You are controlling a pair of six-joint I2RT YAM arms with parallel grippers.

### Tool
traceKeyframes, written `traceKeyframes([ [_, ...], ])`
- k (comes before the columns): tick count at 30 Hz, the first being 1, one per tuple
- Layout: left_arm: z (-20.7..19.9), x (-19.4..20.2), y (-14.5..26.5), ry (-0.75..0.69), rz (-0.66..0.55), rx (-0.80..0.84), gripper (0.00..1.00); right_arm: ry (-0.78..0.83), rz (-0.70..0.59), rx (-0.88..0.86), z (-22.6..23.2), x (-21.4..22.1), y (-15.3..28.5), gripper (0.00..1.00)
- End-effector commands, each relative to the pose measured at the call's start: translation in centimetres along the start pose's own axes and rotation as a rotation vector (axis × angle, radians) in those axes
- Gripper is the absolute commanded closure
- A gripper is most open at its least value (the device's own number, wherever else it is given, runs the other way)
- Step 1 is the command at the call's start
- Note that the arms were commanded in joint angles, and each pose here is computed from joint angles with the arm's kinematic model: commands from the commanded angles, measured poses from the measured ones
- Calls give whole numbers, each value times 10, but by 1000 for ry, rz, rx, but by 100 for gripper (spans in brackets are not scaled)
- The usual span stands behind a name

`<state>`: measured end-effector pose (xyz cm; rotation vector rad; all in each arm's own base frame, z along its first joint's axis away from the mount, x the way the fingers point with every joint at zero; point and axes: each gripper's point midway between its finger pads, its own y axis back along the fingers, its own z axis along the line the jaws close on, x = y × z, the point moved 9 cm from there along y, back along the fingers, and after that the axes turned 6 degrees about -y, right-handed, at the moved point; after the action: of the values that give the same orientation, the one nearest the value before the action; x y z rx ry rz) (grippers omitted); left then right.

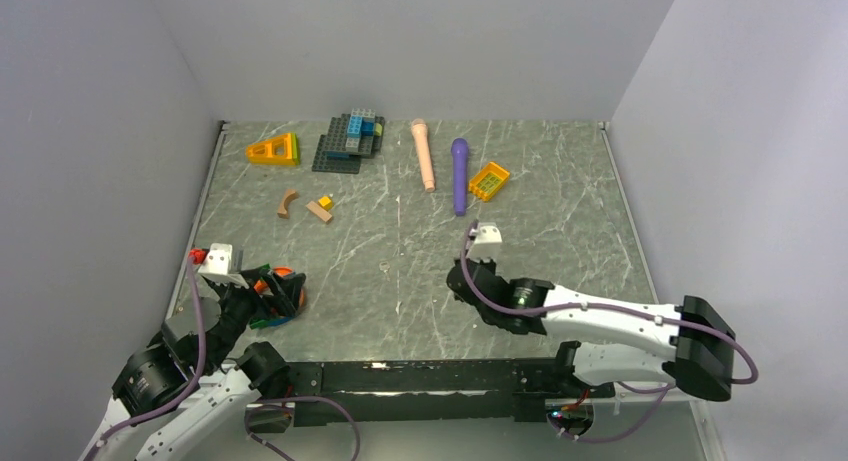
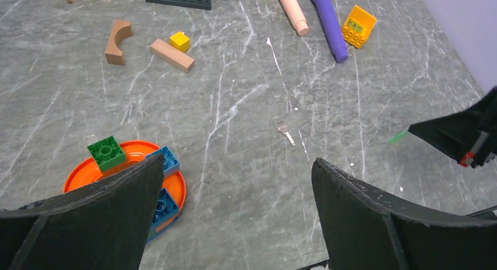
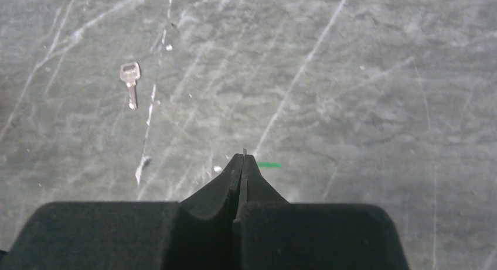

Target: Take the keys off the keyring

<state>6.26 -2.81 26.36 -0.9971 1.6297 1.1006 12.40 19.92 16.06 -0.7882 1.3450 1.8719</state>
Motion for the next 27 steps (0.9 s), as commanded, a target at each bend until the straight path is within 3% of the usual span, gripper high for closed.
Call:
traceKeyframes([
  [1,1,-2,-1,0,-13,-10,1,20,4,-83,30,-31,-12,100],
  [6,1,-2,0,-1,-19,-8,1,26,35,-86,37,-47,-28,100],
  [7,1,-2,0,-1,-19,-7,1,26,53,-94,38,-48,-31,85],
  [9,1,-2,-1,-3,-18,-7,1,25,76,-108,40,-50,-36,40],
  [10,1,-2,0,-4,-19,-7,1,23,80,-114,40,-51,-38,25],
  [12,1,-2,0,-5,-19,-4,0,25,86,-124,42,-51,-39,12],
  [27,0,-1,0,-6,-26,8,1,24,36,-263,38,-59,-20,2],
])
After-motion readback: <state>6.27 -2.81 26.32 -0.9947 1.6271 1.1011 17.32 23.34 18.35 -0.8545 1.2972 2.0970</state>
